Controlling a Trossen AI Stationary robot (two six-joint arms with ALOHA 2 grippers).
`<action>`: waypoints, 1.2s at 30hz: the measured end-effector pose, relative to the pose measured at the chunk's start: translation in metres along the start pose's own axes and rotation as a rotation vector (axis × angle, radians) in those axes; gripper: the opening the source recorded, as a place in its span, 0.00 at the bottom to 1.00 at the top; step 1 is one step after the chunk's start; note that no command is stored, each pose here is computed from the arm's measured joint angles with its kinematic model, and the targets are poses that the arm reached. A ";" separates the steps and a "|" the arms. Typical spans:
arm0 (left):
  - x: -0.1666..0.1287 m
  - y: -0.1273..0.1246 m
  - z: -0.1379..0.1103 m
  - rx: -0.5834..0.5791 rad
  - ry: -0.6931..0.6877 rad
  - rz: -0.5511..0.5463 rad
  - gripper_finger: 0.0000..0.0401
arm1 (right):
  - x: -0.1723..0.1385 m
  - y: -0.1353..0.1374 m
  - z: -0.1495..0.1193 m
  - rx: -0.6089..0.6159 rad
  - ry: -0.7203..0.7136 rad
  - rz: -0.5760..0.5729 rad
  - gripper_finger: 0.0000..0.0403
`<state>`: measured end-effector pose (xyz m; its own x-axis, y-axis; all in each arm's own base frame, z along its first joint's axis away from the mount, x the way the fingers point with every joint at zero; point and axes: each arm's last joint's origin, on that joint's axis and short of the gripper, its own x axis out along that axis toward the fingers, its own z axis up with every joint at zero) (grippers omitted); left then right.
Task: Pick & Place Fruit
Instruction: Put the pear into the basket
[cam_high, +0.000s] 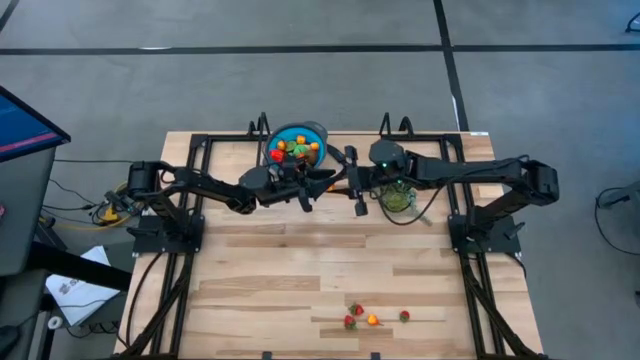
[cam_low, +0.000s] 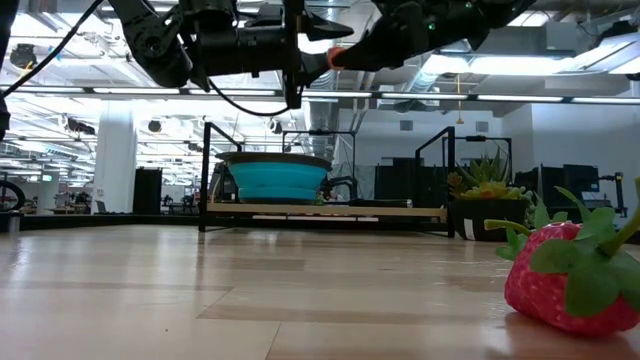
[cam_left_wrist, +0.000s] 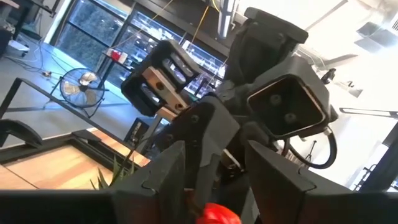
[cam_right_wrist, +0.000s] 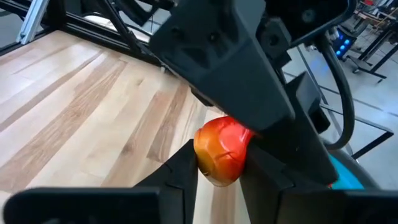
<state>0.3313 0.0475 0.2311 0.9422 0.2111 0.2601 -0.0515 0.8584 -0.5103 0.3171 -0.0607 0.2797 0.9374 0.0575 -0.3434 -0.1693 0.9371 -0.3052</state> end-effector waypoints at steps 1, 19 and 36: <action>0.000 0.000 0.000 0.000 0.000 0.001 0.40 | 0.000 0.000 0.000 0.000 -0.001 -0.001 0.22; 0.000 0.007 -0.004 0.006 0.044 0.044 0.50 | -0.023 -0.005 0.008 0.016 0.034 -0.071 0.22; 0.005 0.006 -0.007 -0.017 0.026 0.049 0.61 | -0.023 -0.004 0.006 0.039 0.051 -0.060 0.22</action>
<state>0.3378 0.0506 0.2239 0.9469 0.2407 0.2133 -0.0926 0.8391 -0.5360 0.2977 -0.0637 0.2946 0.9287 -0.0159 -0.3705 -0.1003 0.9511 -0.2922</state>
